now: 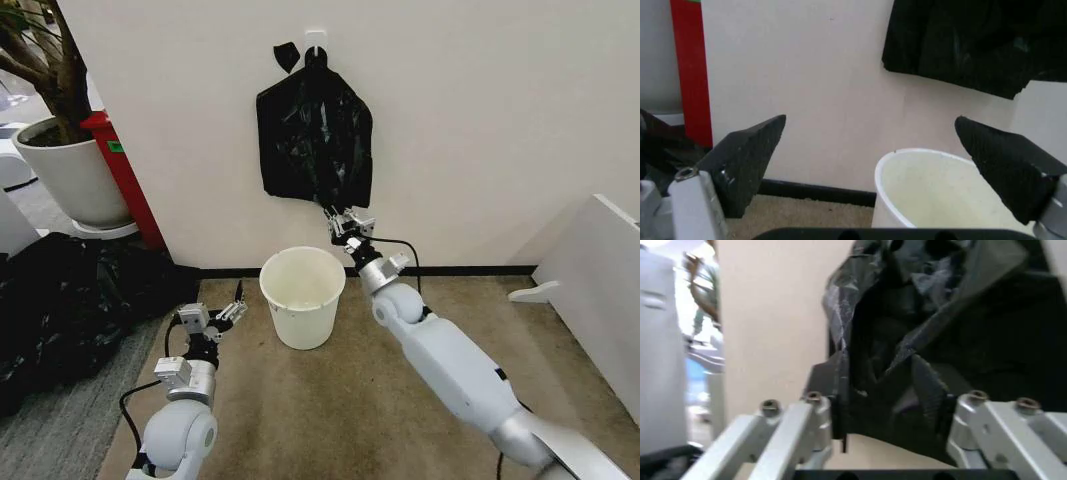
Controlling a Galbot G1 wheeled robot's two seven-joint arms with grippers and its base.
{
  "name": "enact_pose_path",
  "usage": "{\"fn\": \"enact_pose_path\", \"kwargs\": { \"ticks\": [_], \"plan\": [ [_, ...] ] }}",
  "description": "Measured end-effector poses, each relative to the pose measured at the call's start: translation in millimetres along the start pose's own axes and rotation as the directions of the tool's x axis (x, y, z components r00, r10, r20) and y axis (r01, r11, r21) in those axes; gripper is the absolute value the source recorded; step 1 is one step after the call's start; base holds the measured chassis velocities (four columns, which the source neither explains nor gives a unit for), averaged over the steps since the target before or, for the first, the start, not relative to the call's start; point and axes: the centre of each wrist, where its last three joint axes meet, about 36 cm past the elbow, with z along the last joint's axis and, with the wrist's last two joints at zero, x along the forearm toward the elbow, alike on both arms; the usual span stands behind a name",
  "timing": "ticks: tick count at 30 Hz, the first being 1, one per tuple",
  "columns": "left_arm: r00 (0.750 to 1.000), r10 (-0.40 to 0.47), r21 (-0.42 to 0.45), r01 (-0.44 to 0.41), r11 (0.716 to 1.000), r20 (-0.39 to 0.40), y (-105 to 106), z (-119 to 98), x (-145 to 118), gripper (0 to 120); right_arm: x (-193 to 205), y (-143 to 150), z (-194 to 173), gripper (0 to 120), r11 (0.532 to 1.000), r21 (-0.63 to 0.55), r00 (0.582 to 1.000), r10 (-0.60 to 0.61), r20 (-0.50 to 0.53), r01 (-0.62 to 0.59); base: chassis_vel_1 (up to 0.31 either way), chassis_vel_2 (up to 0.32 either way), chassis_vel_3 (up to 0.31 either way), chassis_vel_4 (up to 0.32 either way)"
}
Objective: Place the garbage bag over the trash bin.
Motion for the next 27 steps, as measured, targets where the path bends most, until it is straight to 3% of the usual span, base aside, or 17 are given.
{"fn": "enact_pose_path", "kwargs": {
  "ticks": [6, 16, 18, 23, 27],
  "plan": [
    [1.000, 0.005, -0.001, -0.005, 1.000, -0.005, -1, 2, -2, 100, 21, 4, -14, 58, 0.984, 0.125, 0.991, 0.131, -0.010, -0.129, 0.000, 0.000, 0.000, 0.000],
    [1.000, 0.004, -0.009, -0.004, 1.000, -0.017, 2, 8, -5, 100, 15, 1, -34, 91, 0.921, 0.361, 0.987, 0.159, -0.015, -0.143, 0.000, 0.000, 0.000, 0.000],
    [1.000, 0.004, -0.010, -0.004, 1.000, -0.018, 2, 9, -5, 100, 5, -1, -35, 98, 0.889, 0.444, 0.991, 0.136, -0.015, -0.115, 0.000, 0.000, 0.000, 0.000],
    [1.000, 0.001, -0.014, -0.001, 1.000, -0.023, 4, 11, -6, 100, -19, -2, -43, 100, 0.815, 0.580, 0.999, 0.042, -0.017, -0.024, 0.000, 0.000, 0.000, 0.000],
    [1.000, -0.008, -0.018, 0.008, 1.000, -0.027, 7, 13, -8, 100, -46, 5, -53, 100, 0.752, 0.652, 0.992, -0.123, -0.008, 0.098, 0.000, 0.000, 0.000, 0.000]
  ]
}}
